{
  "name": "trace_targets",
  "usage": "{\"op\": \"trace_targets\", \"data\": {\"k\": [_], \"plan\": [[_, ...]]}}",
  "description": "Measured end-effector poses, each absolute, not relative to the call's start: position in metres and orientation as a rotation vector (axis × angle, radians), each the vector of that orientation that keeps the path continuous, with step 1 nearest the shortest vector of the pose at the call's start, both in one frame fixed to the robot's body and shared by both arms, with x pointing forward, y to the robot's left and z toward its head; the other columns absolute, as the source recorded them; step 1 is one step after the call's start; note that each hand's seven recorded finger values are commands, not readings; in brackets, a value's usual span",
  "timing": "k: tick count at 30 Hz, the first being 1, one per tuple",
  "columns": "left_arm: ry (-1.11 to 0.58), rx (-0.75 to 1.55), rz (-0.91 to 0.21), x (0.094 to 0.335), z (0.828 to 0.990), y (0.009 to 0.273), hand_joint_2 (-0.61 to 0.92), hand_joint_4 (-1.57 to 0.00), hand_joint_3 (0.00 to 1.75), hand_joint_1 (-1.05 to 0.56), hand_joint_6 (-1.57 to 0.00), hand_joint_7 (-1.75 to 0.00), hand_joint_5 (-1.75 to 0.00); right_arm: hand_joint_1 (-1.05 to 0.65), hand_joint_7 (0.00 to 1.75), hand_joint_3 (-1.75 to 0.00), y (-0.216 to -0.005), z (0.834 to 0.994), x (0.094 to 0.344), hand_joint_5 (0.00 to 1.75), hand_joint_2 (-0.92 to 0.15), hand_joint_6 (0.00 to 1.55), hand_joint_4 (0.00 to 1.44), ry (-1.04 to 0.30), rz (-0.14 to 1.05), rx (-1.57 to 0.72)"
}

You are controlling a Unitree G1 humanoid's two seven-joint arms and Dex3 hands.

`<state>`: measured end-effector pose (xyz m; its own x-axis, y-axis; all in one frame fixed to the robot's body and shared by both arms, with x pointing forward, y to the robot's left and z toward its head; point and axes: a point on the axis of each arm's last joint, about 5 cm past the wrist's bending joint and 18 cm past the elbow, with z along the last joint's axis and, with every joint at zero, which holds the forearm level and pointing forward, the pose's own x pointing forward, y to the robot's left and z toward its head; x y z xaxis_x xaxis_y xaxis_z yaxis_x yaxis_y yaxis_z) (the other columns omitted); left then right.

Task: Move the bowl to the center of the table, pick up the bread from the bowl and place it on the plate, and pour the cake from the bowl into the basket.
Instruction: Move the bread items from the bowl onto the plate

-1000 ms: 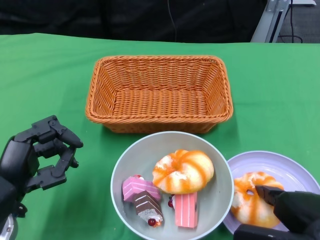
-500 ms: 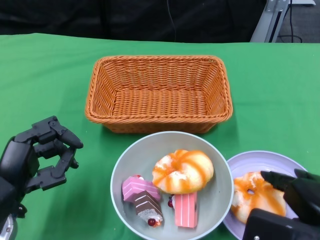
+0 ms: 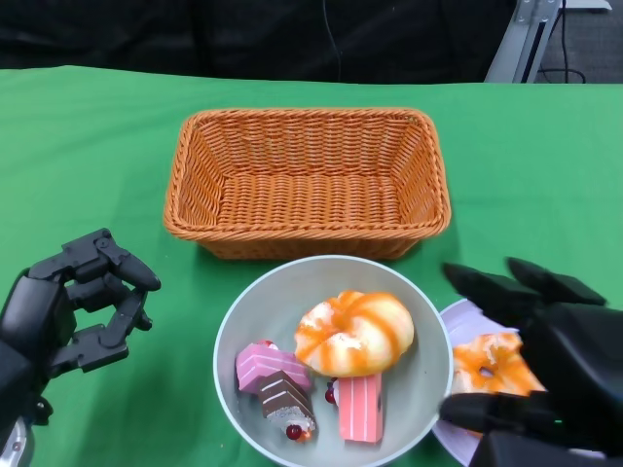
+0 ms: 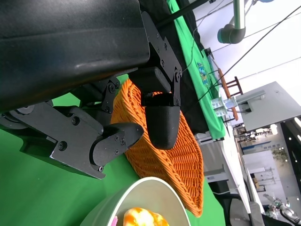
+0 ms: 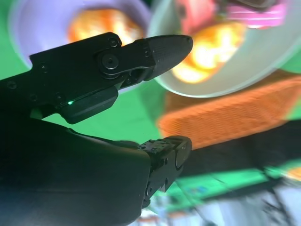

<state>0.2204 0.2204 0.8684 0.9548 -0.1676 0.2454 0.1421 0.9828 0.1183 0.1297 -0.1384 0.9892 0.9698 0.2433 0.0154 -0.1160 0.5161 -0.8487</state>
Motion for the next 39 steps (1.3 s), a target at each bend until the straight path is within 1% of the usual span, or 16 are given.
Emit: {"op": "trace_targets", "data": {"k": [1, 2, 4, 6, 10, 14, 18, 23, 28, 32, 35, 39], "plan": [[-0.26, 0.1, -0.158, 0.221, 0.869, 0.22, 0.64, -0.75, 0.95, -0.06, -0.72, -1.33, -1.57, -0.79, 0.03, -0.08, -0.136, 0.99, 0.13, 0.14, -0.92, 0.38, 0.28, -0.166, 0.218, -1.005], [-0.264, 0.101, -0.157, 0.221, 0.869, 0.22, 0.64, -0.75, 0.95, -0.06, -0.72, -1.34, -1.58, -0.77, 0.03, -0.05, -0.135, 0.991, 0.131, 0.17, -0.92, 0.42, 0.38, -0.19, 0.213, -1.005], [-0.266, 0.103, -0.159, 0.221, 0.869, 0.22, 0.64, -0.76, 0.95, -0.07, -0.72, -1.35, -1.59, -0.75, 0.03, -0.03, -0.126, 0.989, 0.135, 0.17, -0.92, 0.46, 0.46, -0.239, 0.22, -1.004], [-0.268, 0.102, -0.163, 0.221, 0.869, 0.219, 0.65, -0.76, 0.94, -0.07, -0.71, -1.35, -1.59, -0.75, 0.02, -0.03, -0.118, 0.987, 0.139, 0.17, -0.92, 0.47, 0.48, -0.275, 0.244, -1.012], [-0.275, 0.102, -0.167, 0.221, 0.87, 0.218, 0.66, -0.75, 0.93, -0.07, -0.7, -1.36, -1.6, -0.75, 0.0, -0.03, -0.105, 0.985, 0.148, 0.13, -0.92, 0.43, 0.46, -0.309, 0.276, -1.047], [-0.286, 0.102, -0.172, 0.221, 0.872, 0.215, 0.66, -0.76, 0.93, -0.07, -0.71, -1.35, -1.59, -0.73, 0.01, -0.01, -0.095, 0.98, 0.157, 0.1, -0.91, 0.45, 0.46, -0.3, 0.322, -1.106], [-0.29, 0.102, -0.179, 0.22, 0.872, 0.213, 0.67, -0.75, 0.92, -0.07, -0.71, -1.34, -1.58, -0.74, 0.01, -0.02, -0.089, 0.971, 0.169, 0.08, -0.92, 0.44, 0.45, -0.265, 0.356, -1.173], [-0.299, 0.113, -0.177, 0.219, 0.873, 0.21, 0.66, -0.75, 0.93, -0.07, -0.71, -1.34, -1.58, -0.75, 0.01, -0.01, -0.08, 0.955, 0.184, 0.06, -0.92, 0.46, 0.45, -0.204, 0.408, -1.276], [-0.295, 0.112, -0.176, 0.218, 0.872, 0.211, 0.66, -0.75, 0.92, -0.07, -0.71, -1.34, -1.58, -0.78, 0.0, -0.01, -0.072, 0.943, 0.192, 0.05, -0.92, 0.46, 0.47, -0.21, 0.405, -1.366], [-0.296, 0.111, -0.175, 0.217, 0.872, 0.211, 0.66, -0.75, 0.92, -0.09, -0.71, -1.33, -1.59, -0.78, 0.0, 0.0, -0.064, 0.932, 0.194, 0.03, -0.9, 0.46, 0.45, -0.228, 0.399, -1.43], [-0.297, 0.111, -0.175, 0.217, 0.872, 0.211, 0.66, -0.75, 0.92, -0.09, -0.71, -1.34, -1.59, -0.77, 0.01, 0.0, -0.058, 0.926, 0.197, 0.02, -0.9, 0.47, 0.44, -0.249, 0.379, -1.459], [-0.306, 0.115, -0.178, 0.217, 0.873, 0.211, 0.66, -0.75, 0.93, -0.09, -0.71, -1.35, -1.61, -0.74, 0.01, 0.0, -0.052, 0.918, 0.198, 0.04, -0.9, 0.5, 0.48, -0.3, 0.341, -1.47]]}}
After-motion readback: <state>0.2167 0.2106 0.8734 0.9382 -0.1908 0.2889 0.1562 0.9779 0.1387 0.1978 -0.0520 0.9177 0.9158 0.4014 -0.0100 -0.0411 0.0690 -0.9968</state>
